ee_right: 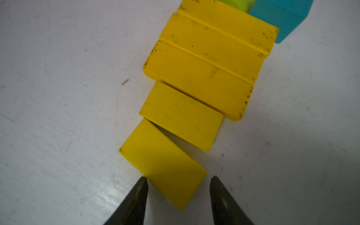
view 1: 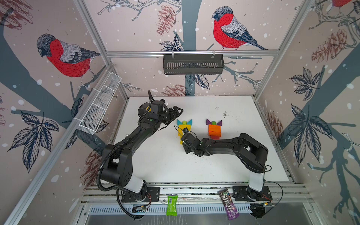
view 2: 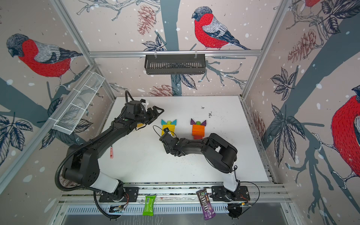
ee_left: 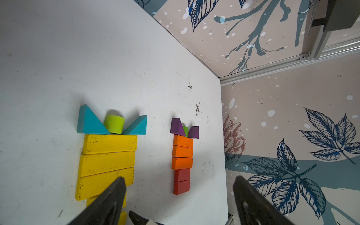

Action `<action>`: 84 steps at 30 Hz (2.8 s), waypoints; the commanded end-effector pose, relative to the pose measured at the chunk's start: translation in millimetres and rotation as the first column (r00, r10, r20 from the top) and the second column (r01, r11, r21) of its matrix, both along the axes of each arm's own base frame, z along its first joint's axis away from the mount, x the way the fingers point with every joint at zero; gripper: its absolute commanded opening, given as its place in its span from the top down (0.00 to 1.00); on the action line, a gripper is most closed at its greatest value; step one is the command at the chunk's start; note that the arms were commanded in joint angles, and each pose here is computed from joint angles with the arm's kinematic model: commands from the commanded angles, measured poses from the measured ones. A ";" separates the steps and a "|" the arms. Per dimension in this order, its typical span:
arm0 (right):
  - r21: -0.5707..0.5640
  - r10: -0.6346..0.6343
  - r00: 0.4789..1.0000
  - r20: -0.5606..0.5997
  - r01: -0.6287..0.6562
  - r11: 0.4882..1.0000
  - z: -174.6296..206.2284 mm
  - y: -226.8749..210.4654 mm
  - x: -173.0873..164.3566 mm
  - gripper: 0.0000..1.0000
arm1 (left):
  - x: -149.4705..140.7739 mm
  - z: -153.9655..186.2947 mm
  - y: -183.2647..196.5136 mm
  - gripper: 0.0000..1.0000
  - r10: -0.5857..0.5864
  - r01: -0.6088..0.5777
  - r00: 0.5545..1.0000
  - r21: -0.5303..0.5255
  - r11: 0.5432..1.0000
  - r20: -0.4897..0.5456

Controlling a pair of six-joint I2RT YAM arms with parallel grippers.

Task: Assemble a carrot with building blocks
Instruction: Assemble the building block at the center of the board.

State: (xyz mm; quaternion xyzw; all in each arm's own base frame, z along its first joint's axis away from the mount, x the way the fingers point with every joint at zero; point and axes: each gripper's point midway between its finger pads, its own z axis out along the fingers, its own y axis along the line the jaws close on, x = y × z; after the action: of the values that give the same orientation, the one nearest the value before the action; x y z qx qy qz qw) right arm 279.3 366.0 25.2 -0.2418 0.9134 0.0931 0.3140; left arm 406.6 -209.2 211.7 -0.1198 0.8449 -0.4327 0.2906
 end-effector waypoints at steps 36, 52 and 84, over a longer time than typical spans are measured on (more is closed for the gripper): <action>-0.097 0.063 0.998 -0.021 -0.065 0.993 -2.2 -22.2 3.1 0.49 | -0.3 -2.6 -1.9 0.13 -0.015 0.015 1.000 0.001 1.000 -0.002; -0.099 0.078 0.997 -0.010 -0.078 0.992 0.0 -14.6 4.5 0.49 | -0.2 -3.1 -2.1 0.13 -0.016 0.016 1.000 0.001 1.000 -0.004; 0.274 -0.114 0.971 0.211 0.053 0.960 163.5 -86.5 36.5 0.38 | 0.4 80.1 53.8 0.13 0.129 -0.166 0.947 0.102 0.981 0.295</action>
State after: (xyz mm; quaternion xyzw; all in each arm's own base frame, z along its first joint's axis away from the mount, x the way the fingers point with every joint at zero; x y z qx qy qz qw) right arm 312.1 288.6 171.4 -0.1894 0.8709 0.1479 0.4286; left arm 404.4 -167.8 274.4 -0.1113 0.8181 -0.3996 0.3983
